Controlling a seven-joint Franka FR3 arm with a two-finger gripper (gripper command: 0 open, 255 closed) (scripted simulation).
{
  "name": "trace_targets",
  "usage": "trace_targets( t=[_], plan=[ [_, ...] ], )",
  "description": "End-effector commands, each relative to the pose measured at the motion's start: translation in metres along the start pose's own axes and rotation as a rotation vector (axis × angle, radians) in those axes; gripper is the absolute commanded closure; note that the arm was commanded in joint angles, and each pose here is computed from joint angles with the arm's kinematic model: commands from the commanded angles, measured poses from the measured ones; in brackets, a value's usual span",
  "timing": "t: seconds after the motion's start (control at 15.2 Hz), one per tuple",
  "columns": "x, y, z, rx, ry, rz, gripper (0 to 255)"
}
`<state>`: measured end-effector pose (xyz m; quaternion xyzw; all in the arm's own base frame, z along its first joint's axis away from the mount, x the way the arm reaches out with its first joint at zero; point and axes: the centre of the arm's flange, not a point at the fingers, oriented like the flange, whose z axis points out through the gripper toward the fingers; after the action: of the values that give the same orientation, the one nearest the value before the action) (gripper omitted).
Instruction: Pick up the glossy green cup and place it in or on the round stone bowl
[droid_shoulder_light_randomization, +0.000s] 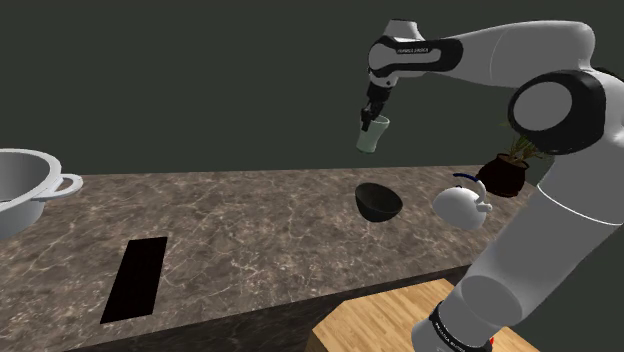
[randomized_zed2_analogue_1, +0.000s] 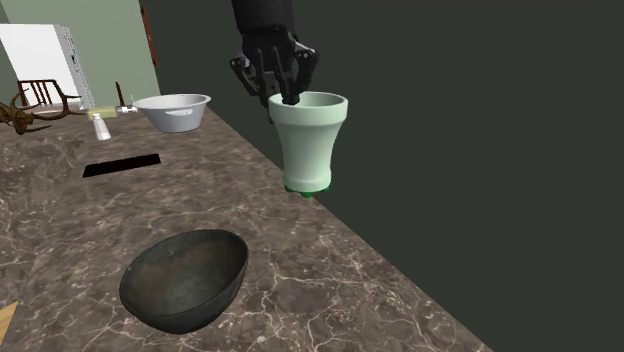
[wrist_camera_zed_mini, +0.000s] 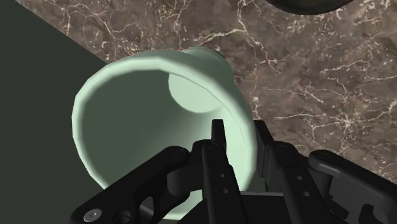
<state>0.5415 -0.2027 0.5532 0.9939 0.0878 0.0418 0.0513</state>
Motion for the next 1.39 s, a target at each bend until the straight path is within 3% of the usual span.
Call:
trace_targets(
  t=[0.0,0.86,1.32],
  plan=[
    [-0.021,-0.015,-0.008,0.000,0.000,0.000,255],
    [-0.149,-0.122,-0.058,0.000,0.000,0.000,255],
    [-0.152,-0.126,-0.021,0.000,0.000,0.000,255]
  ],
)
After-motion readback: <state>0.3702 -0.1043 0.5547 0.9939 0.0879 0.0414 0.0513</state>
